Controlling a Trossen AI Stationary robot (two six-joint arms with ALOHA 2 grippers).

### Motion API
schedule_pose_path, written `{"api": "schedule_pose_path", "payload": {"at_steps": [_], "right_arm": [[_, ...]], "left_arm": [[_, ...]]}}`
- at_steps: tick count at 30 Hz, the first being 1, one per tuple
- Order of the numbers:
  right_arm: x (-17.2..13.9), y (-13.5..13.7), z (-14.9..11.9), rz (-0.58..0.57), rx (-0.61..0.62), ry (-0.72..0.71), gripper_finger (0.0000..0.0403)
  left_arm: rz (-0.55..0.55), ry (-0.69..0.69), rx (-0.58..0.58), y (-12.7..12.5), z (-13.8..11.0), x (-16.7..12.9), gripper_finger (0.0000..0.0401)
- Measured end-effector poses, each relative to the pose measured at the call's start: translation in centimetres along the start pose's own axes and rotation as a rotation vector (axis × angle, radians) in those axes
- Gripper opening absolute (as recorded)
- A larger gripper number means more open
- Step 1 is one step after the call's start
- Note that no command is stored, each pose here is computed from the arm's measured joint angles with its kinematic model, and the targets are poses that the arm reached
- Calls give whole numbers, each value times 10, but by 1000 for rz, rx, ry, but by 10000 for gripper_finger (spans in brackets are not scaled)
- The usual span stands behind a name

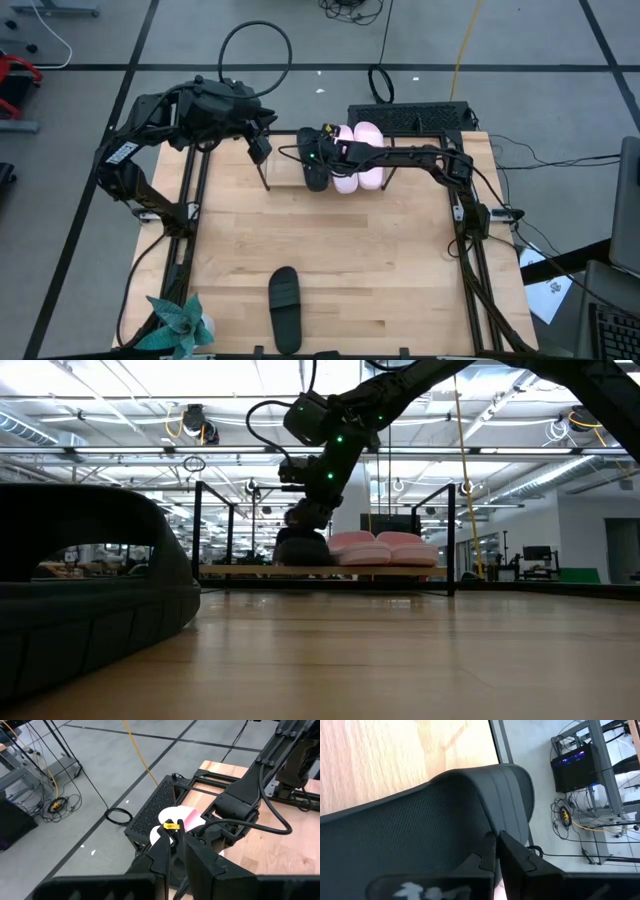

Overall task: Pick and place slides into the shelf
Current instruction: Put the right black slide on the shelf

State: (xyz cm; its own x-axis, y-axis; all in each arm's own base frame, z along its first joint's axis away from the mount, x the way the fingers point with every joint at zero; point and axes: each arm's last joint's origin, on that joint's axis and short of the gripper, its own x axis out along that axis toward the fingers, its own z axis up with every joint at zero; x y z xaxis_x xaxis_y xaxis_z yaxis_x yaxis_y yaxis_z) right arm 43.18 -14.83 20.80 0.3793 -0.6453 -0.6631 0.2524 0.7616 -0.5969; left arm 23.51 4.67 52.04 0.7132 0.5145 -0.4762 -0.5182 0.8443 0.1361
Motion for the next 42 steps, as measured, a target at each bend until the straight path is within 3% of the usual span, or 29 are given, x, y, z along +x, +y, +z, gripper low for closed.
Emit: {"api": "schedule_pose_path", "payload": {"at_steps": [26, 42], "right_arm": [[-2, 2, -9, -68, -63, 115, 0], [-2, 2, -8, -60, -59, 102, 6]], "left_arm": [[-1, -12, -2, 0, 1, 0, 51], [-1, -10, 18, 0, 1, 0, 51]]}}
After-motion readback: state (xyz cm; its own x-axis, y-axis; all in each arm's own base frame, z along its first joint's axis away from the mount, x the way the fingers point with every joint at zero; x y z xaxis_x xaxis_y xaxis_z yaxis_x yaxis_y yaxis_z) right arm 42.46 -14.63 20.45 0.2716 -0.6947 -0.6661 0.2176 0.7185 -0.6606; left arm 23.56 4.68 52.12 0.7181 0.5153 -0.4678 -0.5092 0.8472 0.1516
